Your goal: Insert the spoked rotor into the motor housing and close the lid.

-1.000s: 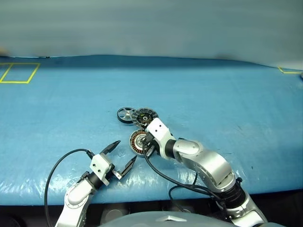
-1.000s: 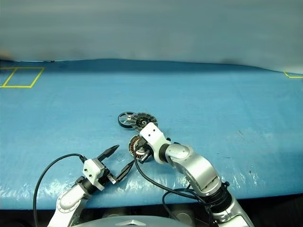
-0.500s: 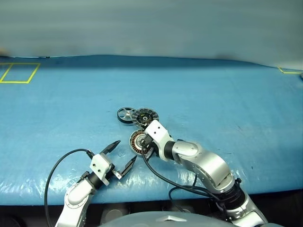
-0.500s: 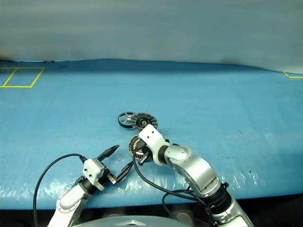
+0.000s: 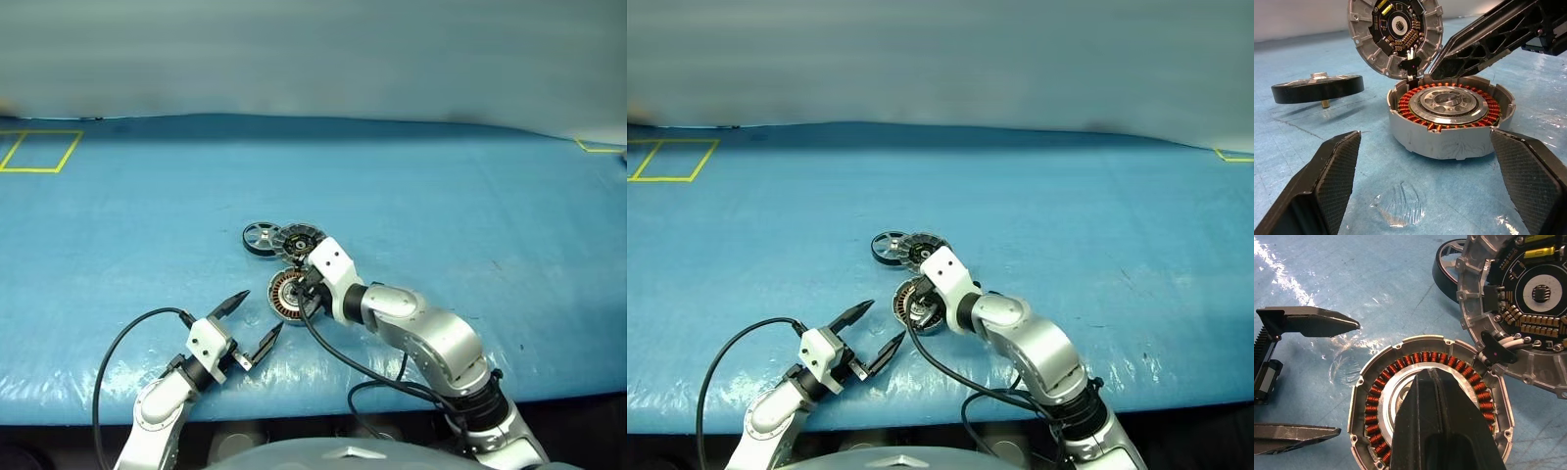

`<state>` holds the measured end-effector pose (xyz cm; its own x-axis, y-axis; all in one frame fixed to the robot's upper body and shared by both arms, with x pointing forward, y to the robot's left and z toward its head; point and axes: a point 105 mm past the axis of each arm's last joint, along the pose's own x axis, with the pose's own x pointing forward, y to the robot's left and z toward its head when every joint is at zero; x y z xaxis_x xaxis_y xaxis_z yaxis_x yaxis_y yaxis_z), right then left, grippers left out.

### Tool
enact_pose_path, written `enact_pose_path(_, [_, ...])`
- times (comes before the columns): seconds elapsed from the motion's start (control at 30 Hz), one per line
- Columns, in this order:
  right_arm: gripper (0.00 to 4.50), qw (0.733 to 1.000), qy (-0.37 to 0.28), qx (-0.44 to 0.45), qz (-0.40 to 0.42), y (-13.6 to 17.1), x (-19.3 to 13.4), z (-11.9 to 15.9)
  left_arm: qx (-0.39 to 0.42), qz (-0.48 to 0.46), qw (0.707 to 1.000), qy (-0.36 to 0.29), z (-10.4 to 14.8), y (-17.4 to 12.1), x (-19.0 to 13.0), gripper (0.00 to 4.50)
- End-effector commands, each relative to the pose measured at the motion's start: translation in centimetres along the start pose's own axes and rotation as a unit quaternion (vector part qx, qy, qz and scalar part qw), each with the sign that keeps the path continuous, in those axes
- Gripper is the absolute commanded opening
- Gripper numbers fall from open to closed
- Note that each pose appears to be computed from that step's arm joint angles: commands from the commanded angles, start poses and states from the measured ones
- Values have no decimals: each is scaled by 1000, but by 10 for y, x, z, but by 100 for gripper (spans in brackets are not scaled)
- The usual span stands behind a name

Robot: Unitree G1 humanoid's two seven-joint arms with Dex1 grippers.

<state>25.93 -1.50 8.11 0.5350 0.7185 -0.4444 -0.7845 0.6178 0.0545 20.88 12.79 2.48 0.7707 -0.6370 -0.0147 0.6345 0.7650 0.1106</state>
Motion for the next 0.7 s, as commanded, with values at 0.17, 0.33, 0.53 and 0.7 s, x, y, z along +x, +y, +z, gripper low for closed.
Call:
enact_pose_path(0.17, [2,1000,3,-15,11,6,0,-1,3,-2,1000,-10,3,-1,2,450])
enact_pose_path(0.33, [2,999,15,-18,24,10,-2,-7,4,-1,1000,-10,4,-1,2,450])
enact_pose_path(0.53, [2,999,27,-18,34,15,-6,-13,4,-2,1000,-12,4,-1,3,450])
enact_pose_path(0.7, [2,999,25,-11,28,13,-7,-14,4,-4,1000,-12,4,-1,3,450])
